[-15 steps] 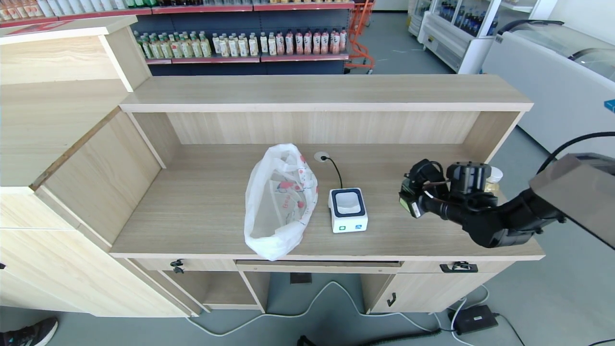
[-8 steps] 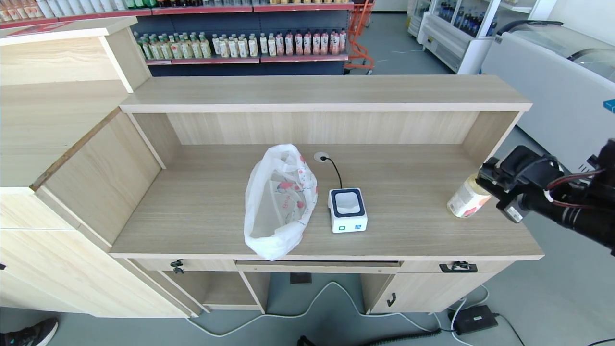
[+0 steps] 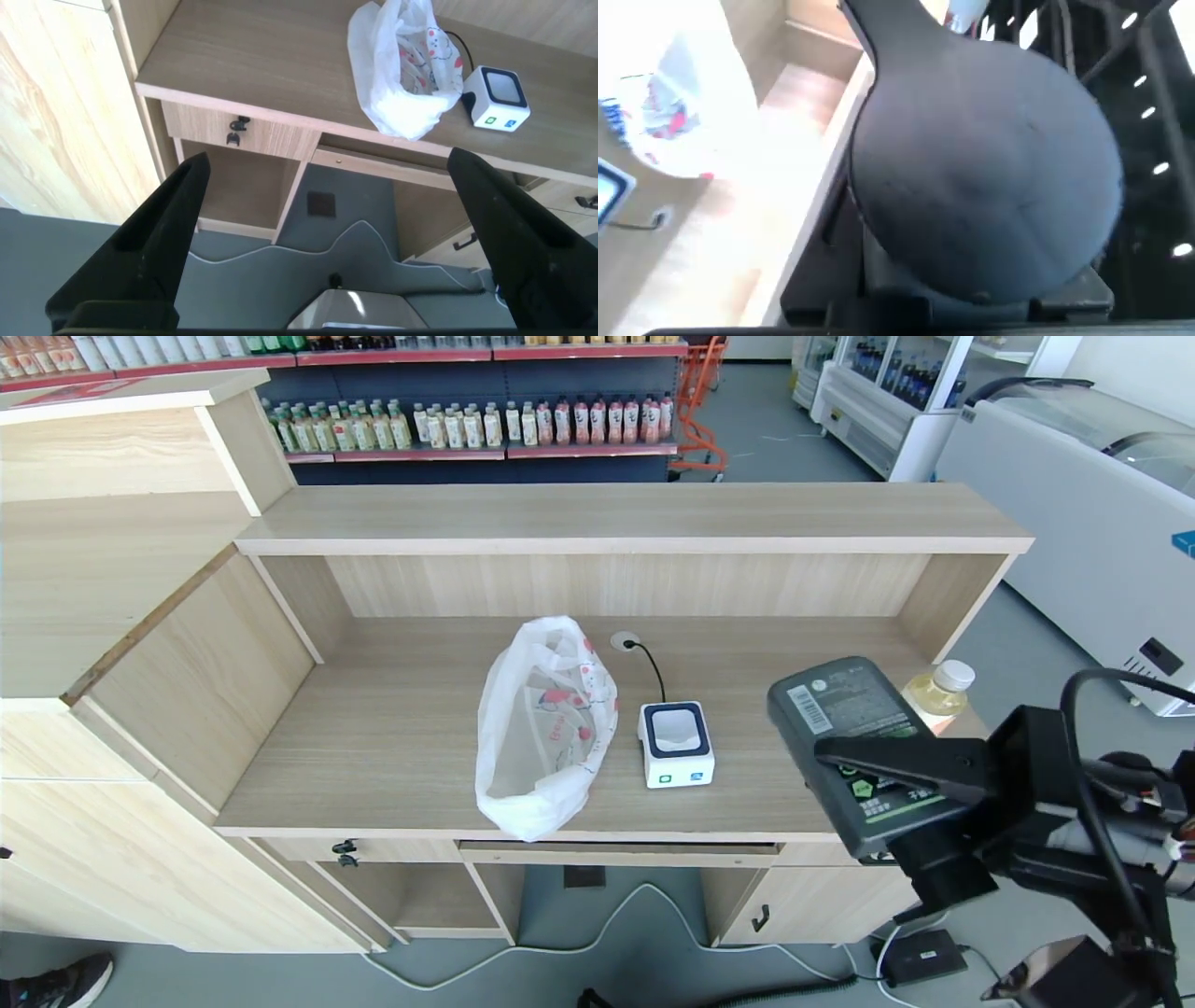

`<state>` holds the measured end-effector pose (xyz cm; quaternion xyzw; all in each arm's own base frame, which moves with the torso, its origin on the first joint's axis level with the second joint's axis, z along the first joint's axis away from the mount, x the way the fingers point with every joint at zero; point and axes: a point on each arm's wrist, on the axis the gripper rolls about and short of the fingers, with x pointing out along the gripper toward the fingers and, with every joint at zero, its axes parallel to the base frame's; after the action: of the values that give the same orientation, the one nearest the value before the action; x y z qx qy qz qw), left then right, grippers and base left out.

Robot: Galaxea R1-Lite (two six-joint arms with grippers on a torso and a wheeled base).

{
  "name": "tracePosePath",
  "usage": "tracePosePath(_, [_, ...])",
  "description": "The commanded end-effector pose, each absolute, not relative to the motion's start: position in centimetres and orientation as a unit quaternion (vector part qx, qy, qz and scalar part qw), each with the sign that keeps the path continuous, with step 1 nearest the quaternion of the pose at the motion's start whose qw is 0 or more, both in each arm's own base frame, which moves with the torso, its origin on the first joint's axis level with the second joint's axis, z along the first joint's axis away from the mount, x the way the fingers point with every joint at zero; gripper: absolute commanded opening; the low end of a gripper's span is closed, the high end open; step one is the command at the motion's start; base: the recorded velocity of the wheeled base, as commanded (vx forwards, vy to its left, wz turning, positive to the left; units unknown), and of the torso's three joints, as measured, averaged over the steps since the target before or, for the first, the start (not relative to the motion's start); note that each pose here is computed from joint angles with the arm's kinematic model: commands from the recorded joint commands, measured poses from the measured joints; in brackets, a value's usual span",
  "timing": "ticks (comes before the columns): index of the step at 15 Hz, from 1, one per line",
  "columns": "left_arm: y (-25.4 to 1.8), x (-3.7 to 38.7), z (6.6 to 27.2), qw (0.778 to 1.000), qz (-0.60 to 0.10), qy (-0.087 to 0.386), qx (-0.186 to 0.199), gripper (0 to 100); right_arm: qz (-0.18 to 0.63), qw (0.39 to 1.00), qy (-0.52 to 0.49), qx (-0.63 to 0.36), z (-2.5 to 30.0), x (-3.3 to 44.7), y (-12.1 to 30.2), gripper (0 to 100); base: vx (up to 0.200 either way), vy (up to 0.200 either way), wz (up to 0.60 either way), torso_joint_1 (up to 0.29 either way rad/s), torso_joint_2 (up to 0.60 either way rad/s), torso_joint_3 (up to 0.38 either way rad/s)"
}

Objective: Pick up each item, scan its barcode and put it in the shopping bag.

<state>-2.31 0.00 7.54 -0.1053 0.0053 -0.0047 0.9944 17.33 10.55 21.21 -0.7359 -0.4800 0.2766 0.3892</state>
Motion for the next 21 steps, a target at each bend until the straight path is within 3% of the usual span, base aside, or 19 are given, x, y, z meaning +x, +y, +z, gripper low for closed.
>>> tracePosePath(1, [0.0,-2.3,7.5,0.994,-0.005,0.005,-0.106,100,0.245,0.285,-0.597,-0.709,22.1,14.6,13.7,0,0.0,0.0,0.0,0.0,0.0,0.0])
tracePosePath(5, [0.0,-2.3,7.5,0.994,-0.005,0.005,-0.106,100,0.196,0.22,-0.639,-0.711,22.4,13.9,14.2,0,0.0,0.0,0.0,0.0,0.0,0.0])
tracePosePath(15, [0.0,-2.3,7.5,0.994,-0.005,0.005,-0.106,100,0.153,0.209,-0.681,-0.685,24.2,14.0,15.9,0,0.0,0.0,0.0,0.0,0.0,0.0])
tracePosePath(21, [0.0,-2.3,7.5,0.994,-0.005,0.005,-0.106,100,0.153,0.236,-0.713,-0.642,25.8,13.9,17.1,0,0.0,0.0,0.0,0.0,0.0,0.0])
